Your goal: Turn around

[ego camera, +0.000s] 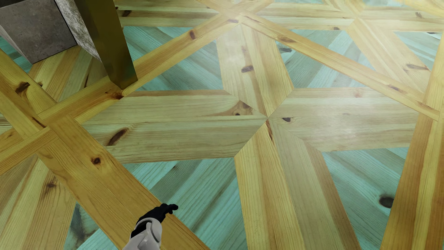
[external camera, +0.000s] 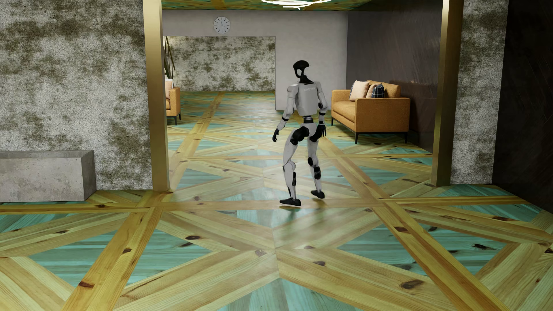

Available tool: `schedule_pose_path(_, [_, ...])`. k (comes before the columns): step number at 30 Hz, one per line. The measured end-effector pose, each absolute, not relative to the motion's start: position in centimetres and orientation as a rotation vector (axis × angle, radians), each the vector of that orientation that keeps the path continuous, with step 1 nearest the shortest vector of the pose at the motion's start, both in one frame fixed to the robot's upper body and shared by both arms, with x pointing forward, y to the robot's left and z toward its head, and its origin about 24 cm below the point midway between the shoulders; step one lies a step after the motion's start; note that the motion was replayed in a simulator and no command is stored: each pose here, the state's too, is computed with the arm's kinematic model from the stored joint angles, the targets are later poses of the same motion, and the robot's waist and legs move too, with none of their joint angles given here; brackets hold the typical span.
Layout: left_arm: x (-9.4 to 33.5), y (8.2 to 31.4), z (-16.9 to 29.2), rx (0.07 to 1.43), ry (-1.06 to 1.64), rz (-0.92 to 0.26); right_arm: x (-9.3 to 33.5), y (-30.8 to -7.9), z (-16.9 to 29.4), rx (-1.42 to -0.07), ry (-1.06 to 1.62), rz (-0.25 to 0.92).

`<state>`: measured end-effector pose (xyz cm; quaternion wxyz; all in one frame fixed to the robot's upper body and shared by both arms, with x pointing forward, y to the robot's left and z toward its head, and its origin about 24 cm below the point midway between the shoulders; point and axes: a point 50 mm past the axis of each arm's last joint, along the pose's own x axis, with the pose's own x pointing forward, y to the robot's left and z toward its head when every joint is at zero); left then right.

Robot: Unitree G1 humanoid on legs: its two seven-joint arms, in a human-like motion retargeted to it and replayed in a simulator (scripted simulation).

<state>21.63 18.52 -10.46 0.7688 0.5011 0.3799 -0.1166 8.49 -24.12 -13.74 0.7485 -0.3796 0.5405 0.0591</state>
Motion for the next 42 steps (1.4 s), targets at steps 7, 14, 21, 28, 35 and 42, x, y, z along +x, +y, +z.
schedule_pose_path(7, [13.3, 21.1, -14.0, 0.937, 1.129, -0.164, 18.3, -23.4, -9.5, -0.938, 0.813, 0.115])
schedule_pose_path(14, [1.0, 18.4, -17.2, 0.577, 1.622, -0.238, 17.7, -21.8, -9.5, -0.844, 0.775, 0.079])
schedule_pose_path(21, [5.6, 20.1, -16.4, 0.766, 1.446, -0.249, 8.1, -22.1, -14.4, -0.690, 1.195, 0.067])
schedule_pose_path(28, [17.3, 19.3, -12.7, 1.086, 0.981, -0.326, 0.4, -20.9, -16.3, -0.572, 1.498, 0.108])
schedule_pose_path(35, [18.1, 15.5, -12.3, 0.951, 0.885, -0.345, 4.4, -21.8, -15.4, -0.630, 1.330, 0.059])
schedule_pose_path(42, [11.0, 17.7, -15.7, 0.955, 1.250, -0.456, 10.7, -22.2, -13.2, -0.710, 1.056, 0.020])
